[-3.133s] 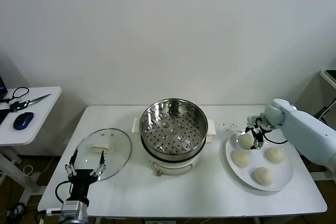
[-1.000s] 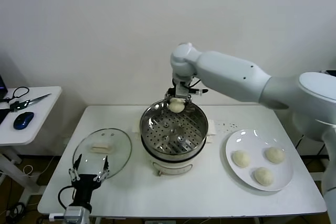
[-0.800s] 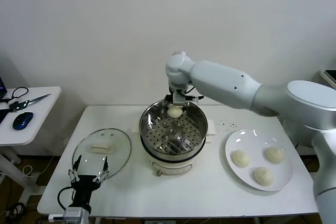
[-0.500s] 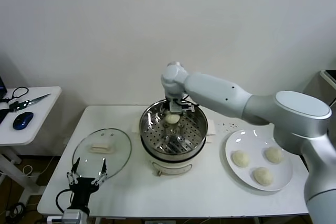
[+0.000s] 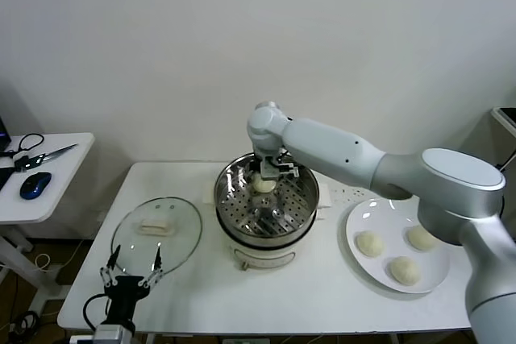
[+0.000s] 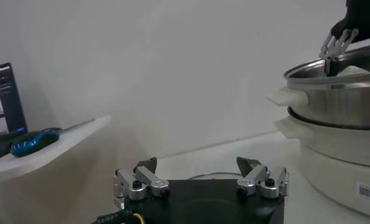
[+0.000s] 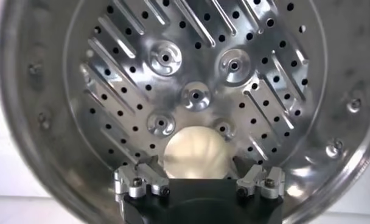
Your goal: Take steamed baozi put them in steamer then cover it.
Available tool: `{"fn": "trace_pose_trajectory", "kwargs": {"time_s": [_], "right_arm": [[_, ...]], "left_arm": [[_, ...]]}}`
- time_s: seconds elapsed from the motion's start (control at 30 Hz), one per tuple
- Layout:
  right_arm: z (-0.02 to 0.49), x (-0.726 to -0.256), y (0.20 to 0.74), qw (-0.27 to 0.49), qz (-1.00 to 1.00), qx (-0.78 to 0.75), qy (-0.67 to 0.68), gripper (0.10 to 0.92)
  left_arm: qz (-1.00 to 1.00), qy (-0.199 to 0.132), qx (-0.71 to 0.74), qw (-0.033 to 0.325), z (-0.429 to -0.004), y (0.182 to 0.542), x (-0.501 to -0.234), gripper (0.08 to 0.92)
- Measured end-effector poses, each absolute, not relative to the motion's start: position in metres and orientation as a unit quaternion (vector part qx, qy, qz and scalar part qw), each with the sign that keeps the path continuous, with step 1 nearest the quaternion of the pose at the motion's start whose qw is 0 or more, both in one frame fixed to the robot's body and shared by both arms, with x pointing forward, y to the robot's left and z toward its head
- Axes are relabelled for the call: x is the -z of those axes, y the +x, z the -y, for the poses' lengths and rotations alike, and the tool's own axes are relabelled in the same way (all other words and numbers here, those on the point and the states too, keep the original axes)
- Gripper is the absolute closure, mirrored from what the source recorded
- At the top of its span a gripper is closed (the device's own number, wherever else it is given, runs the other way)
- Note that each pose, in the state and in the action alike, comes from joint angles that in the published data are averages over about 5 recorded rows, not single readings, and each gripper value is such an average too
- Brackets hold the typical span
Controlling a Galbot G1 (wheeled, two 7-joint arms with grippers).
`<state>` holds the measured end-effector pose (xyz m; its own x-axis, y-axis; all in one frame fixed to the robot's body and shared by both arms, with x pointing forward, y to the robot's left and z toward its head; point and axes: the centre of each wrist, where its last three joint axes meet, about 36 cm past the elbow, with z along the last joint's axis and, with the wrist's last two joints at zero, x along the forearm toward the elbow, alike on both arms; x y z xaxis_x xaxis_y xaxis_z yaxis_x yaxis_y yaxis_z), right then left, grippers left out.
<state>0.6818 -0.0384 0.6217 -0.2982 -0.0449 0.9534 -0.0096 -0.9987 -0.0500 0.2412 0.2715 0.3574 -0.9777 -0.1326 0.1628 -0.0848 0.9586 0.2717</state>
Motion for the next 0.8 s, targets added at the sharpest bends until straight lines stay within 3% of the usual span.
{"fn": "trace_pose_trajectory", "kwargs": {"time_s": [0.23,0.4,0.8], "right_arm": [[0.098,-0.670,0.688,-0.001,-0.132,0.795,-0.592,0.200],[0.161,-0.691,0.688,-0.055,-0.247,0.771,-0.584,0.200],[0.308,-0.665,0.657,-0.256,-0.508,0.614,-0.547,0.200]], "left_arm": [[0.986,0.051,0.134,0.089,-0.270,0.242,-0.357,0.177],[0.986,0.048,0.136,0.089,-0.267,0.240,-0.357,0.177],[0.985,0.049,0.139,0.084,-0.266,0.238,-0.363,0.177]]}}
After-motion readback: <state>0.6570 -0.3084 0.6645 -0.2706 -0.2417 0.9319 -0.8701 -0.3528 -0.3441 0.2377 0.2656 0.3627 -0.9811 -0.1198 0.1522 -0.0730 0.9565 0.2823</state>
